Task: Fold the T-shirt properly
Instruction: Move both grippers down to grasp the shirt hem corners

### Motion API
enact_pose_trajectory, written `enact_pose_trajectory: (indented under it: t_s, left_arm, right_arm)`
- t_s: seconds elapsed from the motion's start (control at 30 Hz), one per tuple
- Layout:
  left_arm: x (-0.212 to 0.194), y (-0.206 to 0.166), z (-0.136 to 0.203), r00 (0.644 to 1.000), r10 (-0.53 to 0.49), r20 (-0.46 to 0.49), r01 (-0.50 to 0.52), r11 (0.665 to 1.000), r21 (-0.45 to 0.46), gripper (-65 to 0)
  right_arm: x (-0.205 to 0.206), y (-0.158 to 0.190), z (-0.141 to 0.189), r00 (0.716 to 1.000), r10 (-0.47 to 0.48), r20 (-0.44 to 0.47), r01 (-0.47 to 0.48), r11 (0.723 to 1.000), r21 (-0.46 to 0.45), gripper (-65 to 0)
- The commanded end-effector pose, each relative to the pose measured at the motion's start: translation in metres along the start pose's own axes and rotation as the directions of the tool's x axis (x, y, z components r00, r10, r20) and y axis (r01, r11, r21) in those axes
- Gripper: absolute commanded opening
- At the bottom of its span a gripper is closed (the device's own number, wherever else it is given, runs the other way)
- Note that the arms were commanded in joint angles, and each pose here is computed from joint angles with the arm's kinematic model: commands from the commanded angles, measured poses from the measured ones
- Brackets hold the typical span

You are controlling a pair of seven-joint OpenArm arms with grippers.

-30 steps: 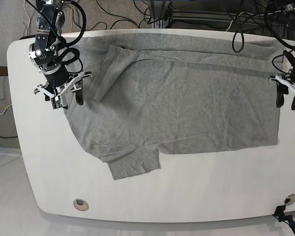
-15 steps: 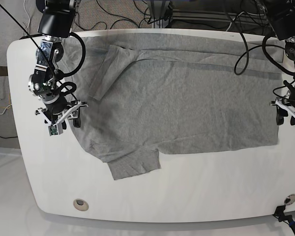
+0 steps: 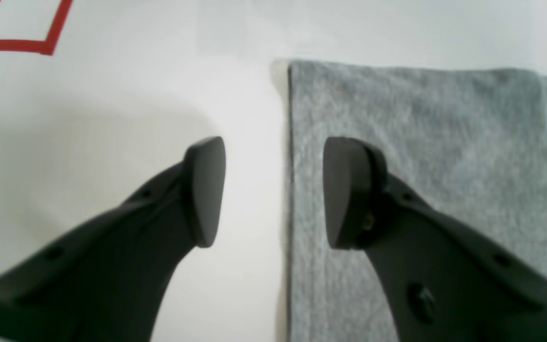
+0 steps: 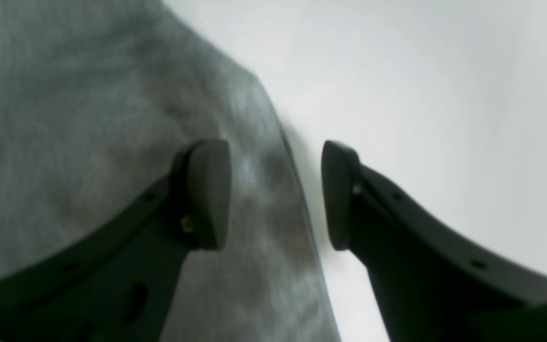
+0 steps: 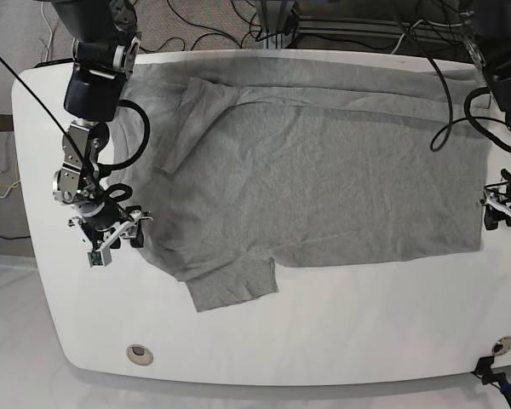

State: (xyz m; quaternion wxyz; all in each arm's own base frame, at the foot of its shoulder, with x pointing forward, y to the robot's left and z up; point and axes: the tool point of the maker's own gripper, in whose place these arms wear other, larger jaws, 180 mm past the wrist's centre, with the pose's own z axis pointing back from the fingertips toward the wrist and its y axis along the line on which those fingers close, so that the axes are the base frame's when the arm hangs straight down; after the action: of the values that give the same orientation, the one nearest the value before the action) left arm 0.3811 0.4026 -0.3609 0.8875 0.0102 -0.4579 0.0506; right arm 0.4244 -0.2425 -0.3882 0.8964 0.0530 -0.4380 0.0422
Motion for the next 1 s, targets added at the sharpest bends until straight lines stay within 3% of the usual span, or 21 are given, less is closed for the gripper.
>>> enact_pose_trajectory:
  t_s: [0.0, 0.1, 0.2, 0.57, 0.97]
  left_arm:
    - [0.020, 0.006, 0.000, 0.998, 0.010, 0.054, -0.010, 1.000, -0.010, -32.9]
    - [0.028, 0.008, -0.005, 0.996, 0.039, 0.080, -0.038, 0.999, -0.010, -28.1]
    - [0.030, 0.007, -0.009, 0.994, 0.062, 0.087, -0.061, 0.998, -0.015, -27.3]
    - [0.032, 0.007, -0.015, 0.990, 0.097, 0.099, -0.095, 0.995, -0.020, -27.3]
    - [0.028, 0.009, -0.018, 0.985, 0.128, 0.113, -0.126, 0.992, -0.020, -27.5]
  right_arm:
    - [0.035, -0.015, -0.002, 0.997, -0.012, 0.082, 0.012, 1.000, -0.007, -34.7]
    - [0.039, -0.015, -0.012, 0.996, -0.041, 0.083, 0.041, 0.999, 0.009, -29.9]
    - [0.043, -0.015, -0.017, 0.994, -0.061, 0.086, 0.059, 0.998, 0.020, -26.2]
    - [0.045, -0.009, -0.028, 0.991, -0.103, 0.083, 0.100, 0.994, 0.044, -26.0]
    - [0.006, 0.011, -0.039, 0.989, -0.149, 0.017, 0.146, 0.984, 0.103, -26.3]
